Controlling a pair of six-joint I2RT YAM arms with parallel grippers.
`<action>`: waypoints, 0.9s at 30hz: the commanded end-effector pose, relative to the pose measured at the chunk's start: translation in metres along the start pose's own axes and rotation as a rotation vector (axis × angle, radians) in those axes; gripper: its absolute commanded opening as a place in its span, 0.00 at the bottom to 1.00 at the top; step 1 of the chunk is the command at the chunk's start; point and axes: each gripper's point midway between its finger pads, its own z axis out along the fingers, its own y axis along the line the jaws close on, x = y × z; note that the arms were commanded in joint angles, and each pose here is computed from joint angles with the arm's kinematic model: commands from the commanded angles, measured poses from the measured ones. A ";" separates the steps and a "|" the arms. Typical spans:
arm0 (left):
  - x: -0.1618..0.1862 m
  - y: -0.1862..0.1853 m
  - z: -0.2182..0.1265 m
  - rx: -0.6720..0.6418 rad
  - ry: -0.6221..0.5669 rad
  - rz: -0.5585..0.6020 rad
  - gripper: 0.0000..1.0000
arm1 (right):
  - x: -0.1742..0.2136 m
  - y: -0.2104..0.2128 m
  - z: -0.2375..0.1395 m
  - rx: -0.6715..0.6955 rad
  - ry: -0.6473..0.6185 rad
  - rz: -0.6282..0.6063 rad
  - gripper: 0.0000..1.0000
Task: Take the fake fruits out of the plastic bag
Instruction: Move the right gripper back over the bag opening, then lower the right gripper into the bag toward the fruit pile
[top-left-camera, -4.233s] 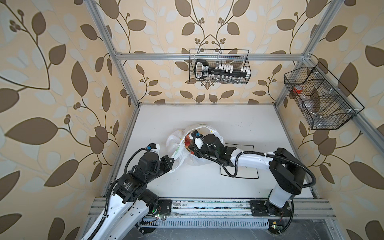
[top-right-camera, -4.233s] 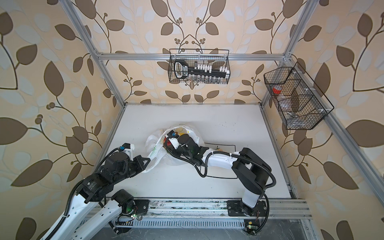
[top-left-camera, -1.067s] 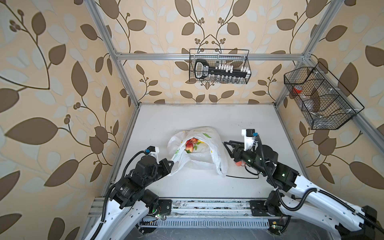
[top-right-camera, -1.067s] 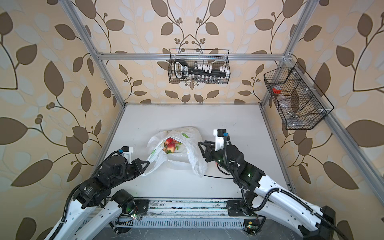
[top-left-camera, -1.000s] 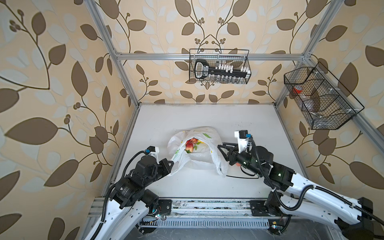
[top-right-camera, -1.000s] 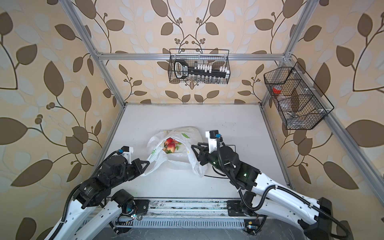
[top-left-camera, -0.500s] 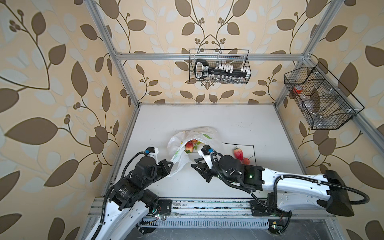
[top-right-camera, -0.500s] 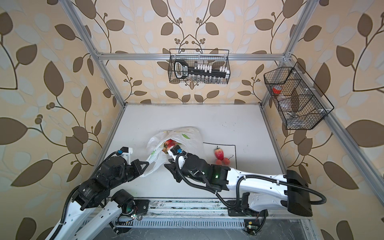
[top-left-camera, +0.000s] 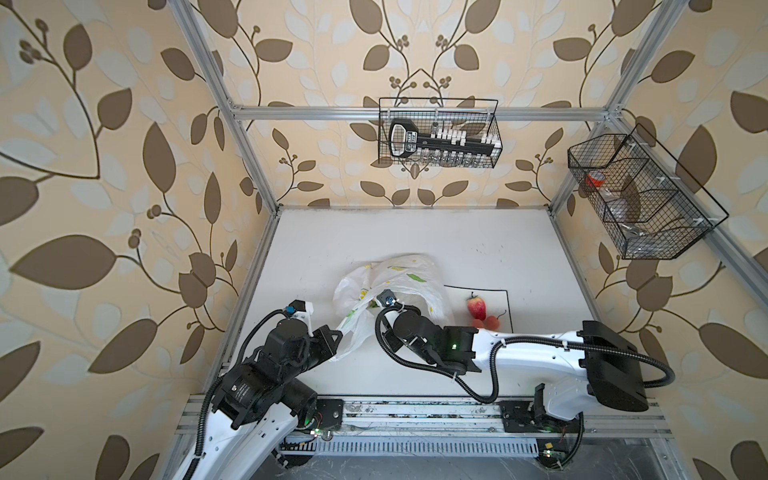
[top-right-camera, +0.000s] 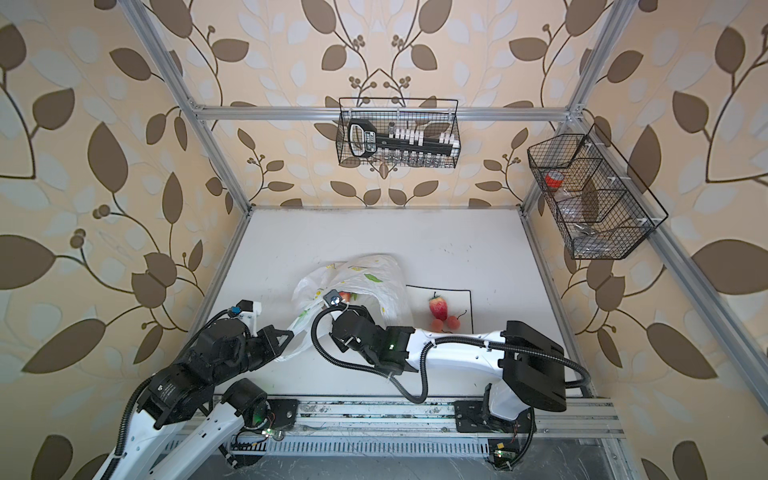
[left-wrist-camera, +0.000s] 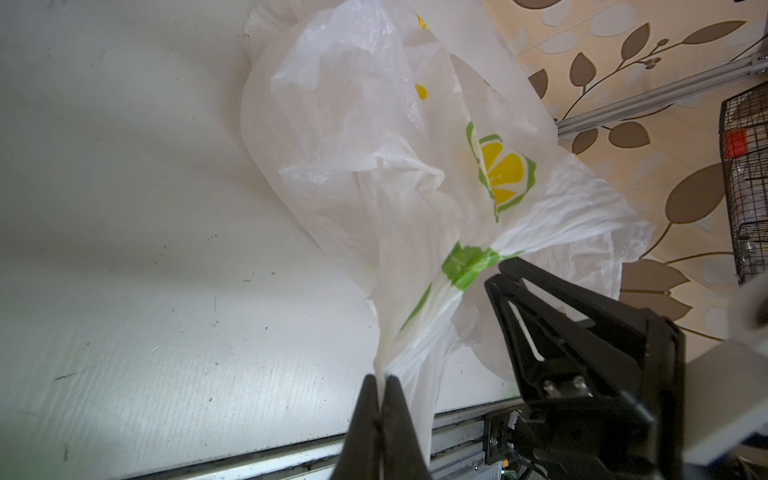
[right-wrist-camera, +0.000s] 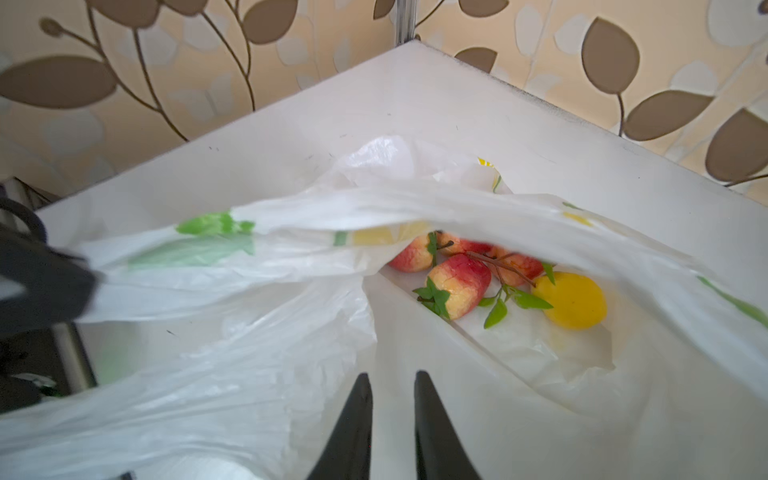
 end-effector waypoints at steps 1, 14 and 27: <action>-0.009 -0.011 -0.013 0.030 -0.043 0.017 0.00 | 0.014 0.001 0.006 0.018 -0.007 -0.131 0.19; -0.021 -0.022 -0.026 0.040 -0.084 0.041 0.00 | 0.063 0.028 0.019 -0.016 0.029 -0.480 0.20; -0.005 -0.014 -0.021 0.021 -0.004 0.067 0.00 | 0.052 0.001 0.023 -0.078 0.108 -0.161 0.22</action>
